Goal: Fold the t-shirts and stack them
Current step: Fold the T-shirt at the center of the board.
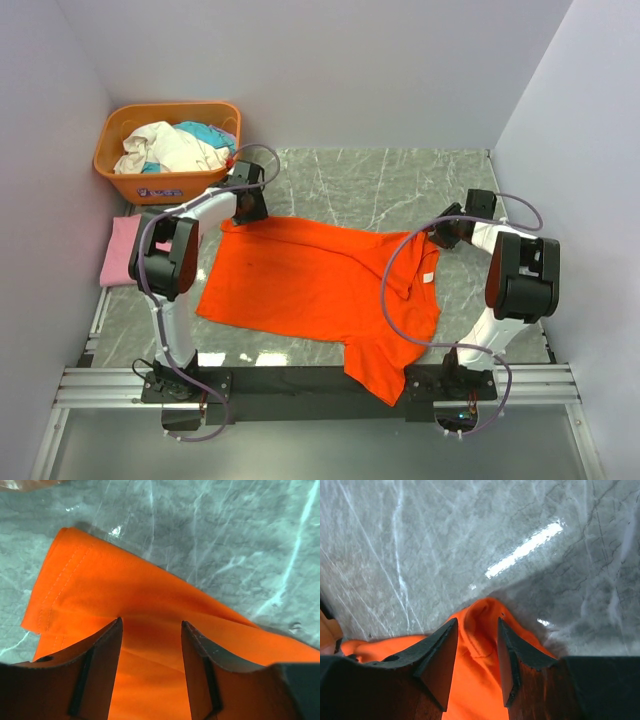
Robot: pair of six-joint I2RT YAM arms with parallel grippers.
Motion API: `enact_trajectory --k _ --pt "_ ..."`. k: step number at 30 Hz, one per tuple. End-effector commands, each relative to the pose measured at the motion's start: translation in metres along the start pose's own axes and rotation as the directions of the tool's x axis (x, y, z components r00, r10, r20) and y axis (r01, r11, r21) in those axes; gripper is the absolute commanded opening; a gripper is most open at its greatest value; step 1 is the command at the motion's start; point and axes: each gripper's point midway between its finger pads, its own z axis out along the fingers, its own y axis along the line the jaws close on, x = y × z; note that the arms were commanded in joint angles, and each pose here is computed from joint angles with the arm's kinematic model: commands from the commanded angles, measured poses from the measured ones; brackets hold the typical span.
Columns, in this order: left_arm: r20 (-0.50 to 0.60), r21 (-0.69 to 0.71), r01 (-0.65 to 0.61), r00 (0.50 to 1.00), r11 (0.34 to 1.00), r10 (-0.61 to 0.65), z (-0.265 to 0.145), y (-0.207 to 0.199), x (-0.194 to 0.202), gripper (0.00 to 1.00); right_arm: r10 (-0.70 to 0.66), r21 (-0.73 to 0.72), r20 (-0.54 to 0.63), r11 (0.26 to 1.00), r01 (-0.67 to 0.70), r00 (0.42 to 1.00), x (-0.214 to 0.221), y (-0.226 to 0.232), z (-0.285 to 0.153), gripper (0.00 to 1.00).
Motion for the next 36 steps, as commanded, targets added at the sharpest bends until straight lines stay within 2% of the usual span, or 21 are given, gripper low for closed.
enact_trajectory --k 1,10,12,15,16,17,26,29,36 --pt "0.034 0.001 -0.004 0.999 1.000 0.004 0.005 -0.007 -0.010 0.55 0.024 -0.046 0.028 0.999 -0.023 0.999 -0.015 0.009 0.006 0.44" --pt "-0.023 -0.043 0.015 1.000 0.999 -0.016 0.019 0.005 0.015 0.53 0.046 -0.047 0.008 0.998 -0.046 0.999 -0.013 0.005 0.015 0.42" --pt "-0.028 -0.049 0.023 0.999 0.999 -0.025 0.020 0.006 0.018 0.52 0.044 -0.046 0.008 0.998 -0.043 0.999 -0.014 0.005 0.016 0.36" --pt "-0.036 -0.069 0.035 0.999 0.997 -0.038 0.022 0.011 0.023 0.50 0.041 -0.032 0.018 0.999 -0.040 0.999 -0.018 0.003 0.015 0.17" --pt "-0.041 -0.072 0.035 0.998 0.997 -0.038 0.022 0.012 0.025 0.49 0.041 -0.017 0.025 0.999 -0.040 0.999 -0.019 -0.001 0.015 0.06" --pt "-0.046 -0.066 0.038 0.998 0.997 -0.041 0.022 0.011 0.026 0.49 0.039 -0.014 0.039 0.999 -0.038 0.998 -0.024 -0.001 0.012 0.01" --pt "-0.036 -0.068 0.076 0.996 0.995 -0.079 0.017 0.011 0.024 0.47 0.038 0.072 0.238 0.996 -0.057 0.971 -0.056 -0.023 -0.030 0.00" --pt "-0.025 -0.048 0.082 0.996 0.995 -0.083 0.014 0.006 0.019 0.48 0.014 0.106 0.219 0.994 -0.038 0.976 -0.054 -0.033 -0.026 0.00" --pt "0.056 0.107 0.074 0.995 0.991 -0.080 -0.023 -0.031 -0.014 0.68 -0.066 0.152 0.222 0.988 0.033 0.973 -0.080 -0.028 -0.020 0.00"
